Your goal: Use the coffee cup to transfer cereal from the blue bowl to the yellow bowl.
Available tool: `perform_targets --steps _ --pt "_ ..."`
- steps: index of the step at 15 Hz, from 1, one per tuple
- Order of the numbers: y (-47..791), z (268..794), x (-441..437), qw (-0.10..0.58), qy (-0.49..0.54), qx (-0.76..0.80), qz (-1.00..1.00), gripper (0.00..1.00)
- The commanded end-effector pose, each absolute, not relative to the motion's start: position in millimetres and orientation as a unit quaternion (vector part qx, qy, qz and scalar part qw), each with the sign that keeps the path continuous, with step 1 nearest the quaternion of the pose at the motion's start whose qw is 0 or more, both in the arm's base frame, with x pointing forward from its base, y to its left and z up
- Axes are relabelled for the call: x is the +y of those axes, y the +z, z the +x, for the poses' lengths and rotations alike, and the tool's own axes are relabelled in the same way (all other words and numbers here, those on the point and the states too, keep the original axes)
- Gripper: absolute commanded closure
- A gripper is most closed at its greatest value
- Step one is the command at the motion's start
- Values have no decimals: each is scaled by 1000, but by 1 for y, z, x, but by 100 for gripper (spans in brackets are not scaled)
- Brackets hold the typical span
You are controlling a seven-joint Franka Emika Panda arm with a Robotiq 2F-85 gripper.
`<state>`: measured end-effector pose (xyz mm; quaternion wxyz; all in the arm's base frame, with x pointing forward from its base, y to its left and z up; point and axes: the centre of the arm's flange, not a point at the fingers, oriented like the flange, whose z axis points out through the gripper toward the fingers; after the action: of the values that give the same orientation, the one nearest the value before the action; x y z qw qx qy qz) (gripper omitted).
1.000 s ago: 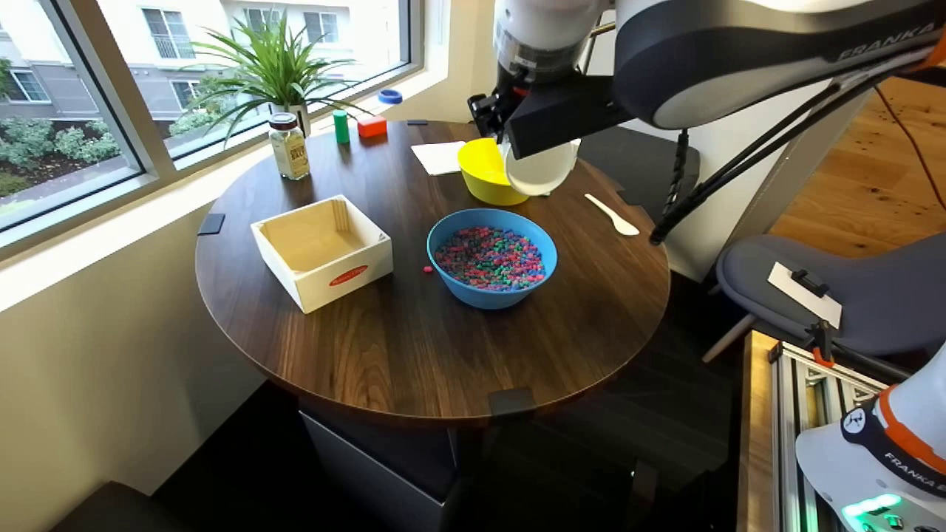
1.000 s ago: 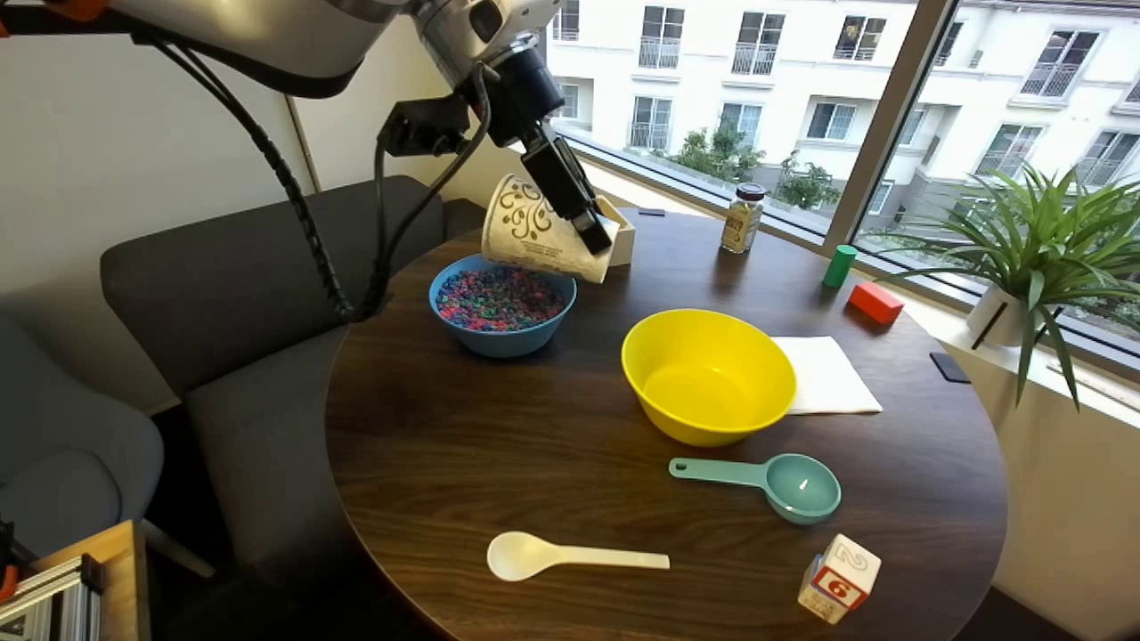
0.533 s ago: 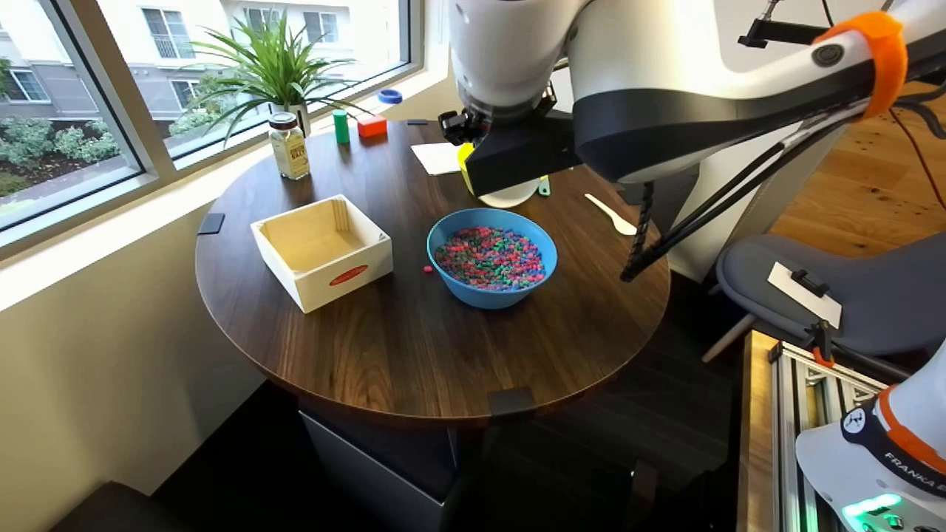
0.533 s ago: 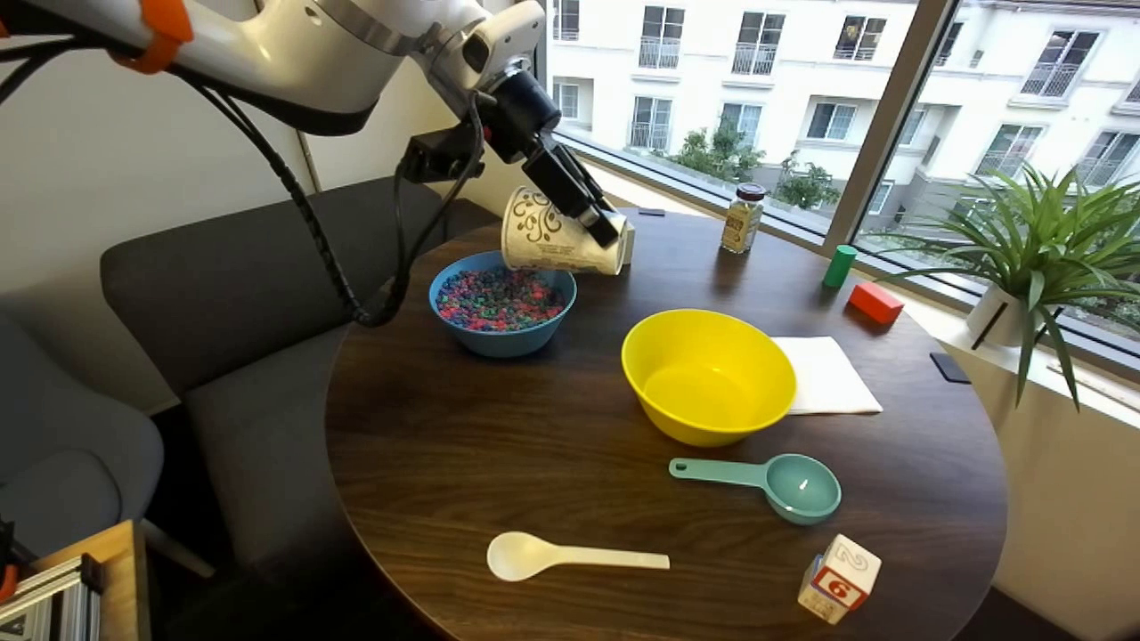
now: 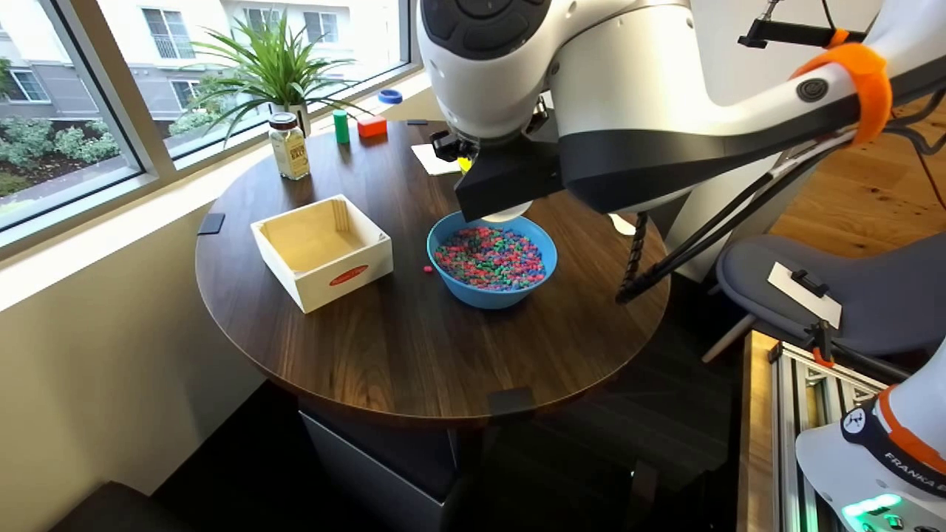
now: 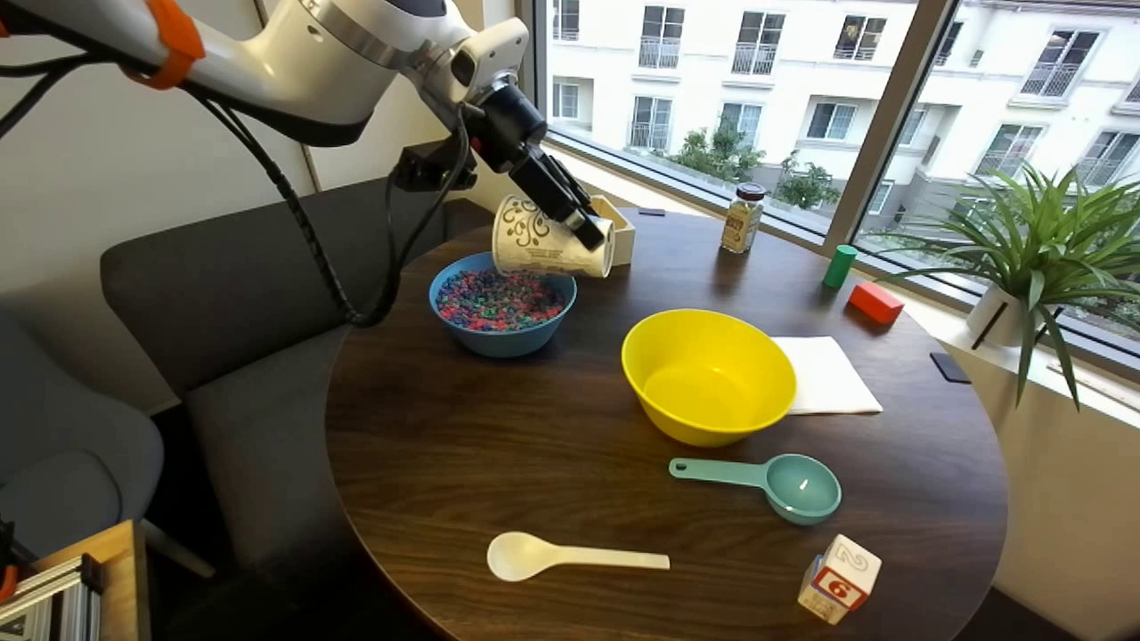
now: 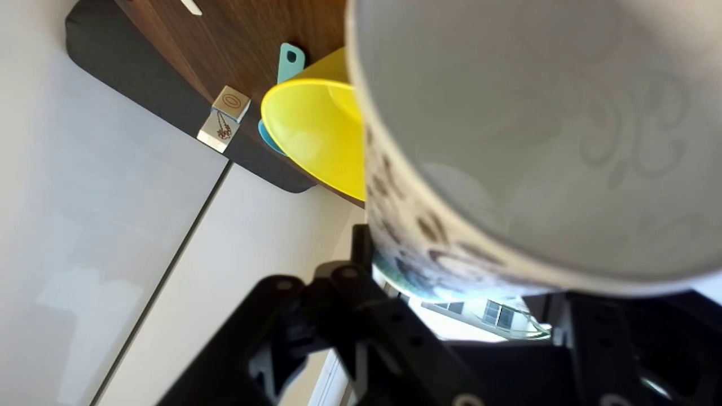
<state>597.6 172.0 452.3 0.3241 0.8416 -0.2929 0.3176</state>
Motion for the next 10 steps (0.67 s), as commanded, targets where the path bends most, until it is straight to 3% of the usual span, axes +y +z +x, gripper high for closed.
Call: perform_targets --steps 1,10 --pt "453 598 172 324 318 -293 841 64" --pt "423 585 198 374 378 -293 795 64"
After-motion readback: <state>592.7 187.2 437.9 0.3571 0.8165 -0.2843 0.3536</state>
